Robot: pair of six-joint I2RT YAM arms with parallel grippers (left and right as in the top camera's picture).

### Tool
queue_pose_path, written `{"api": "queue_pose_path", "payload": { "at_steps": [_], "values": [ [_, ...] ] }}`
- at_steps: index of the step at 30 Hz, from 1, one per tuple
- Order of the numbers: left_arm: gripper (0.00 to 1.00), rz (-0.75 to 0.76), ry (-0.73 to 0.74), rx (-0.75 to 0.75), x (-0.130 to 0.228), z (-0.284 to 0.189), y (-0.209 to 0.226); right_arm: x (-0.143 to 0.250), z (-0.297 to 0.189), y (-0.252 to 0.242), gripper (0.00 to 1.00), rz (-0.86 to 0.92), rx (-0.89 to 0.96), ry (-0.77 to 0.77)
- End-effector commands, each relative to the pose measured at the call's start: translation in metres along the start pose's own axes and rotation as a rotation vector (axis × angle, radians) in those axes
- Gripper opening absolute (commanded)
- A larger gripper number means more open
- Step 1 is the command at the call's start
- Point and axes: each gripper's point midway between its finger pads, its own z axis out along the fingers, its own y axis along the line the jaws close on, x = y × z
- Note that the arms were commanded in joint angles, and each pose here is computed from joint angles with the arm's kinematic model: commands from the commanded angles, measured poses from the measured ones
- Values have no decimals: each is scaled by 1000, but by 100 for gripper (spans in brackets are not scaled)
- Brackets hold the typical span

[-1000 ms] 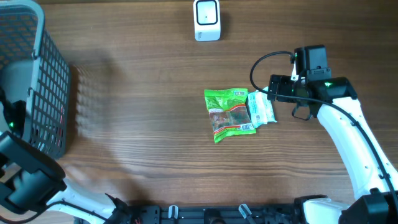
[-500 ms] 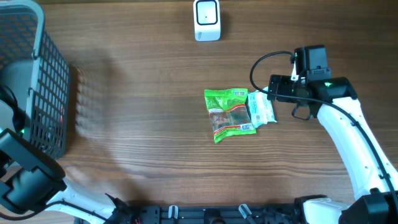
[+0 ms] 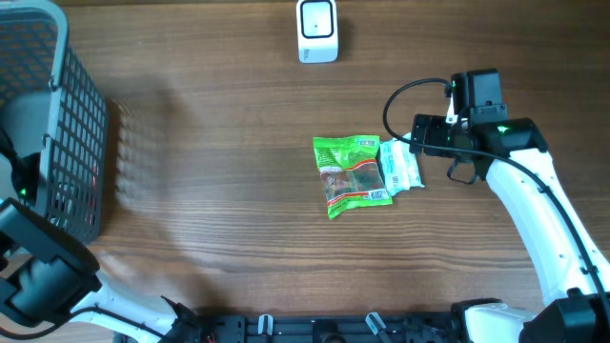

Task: Scan the item barcode
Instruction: 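Move the left gripper back into the basket, then grasp the green-and-white box in the basket with the left gripper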

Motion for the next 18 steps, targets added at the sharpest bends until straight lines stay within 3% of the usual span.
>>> {"api": "queue_pose_path", "payload": {
  "at_steps": [1, 11, 16, 18],
  "values": [
    [72, -31, 56, -23, 7, 2, 4, -6, -5, 2, 100, 16, -11, -20],
    [72, -101, -16, -30, 0, 27, 14, -6, -5, 2, 100, 16, -11, -20],
    [58, -101, -67, -40, -9, 27, 16, -6, -5, 2, 100, 16, -11, -21],
    [47, -101, -66, -41, -9, 28, 16, -6, -5, 2, 100, 16, -11, -20]
  ]
}}
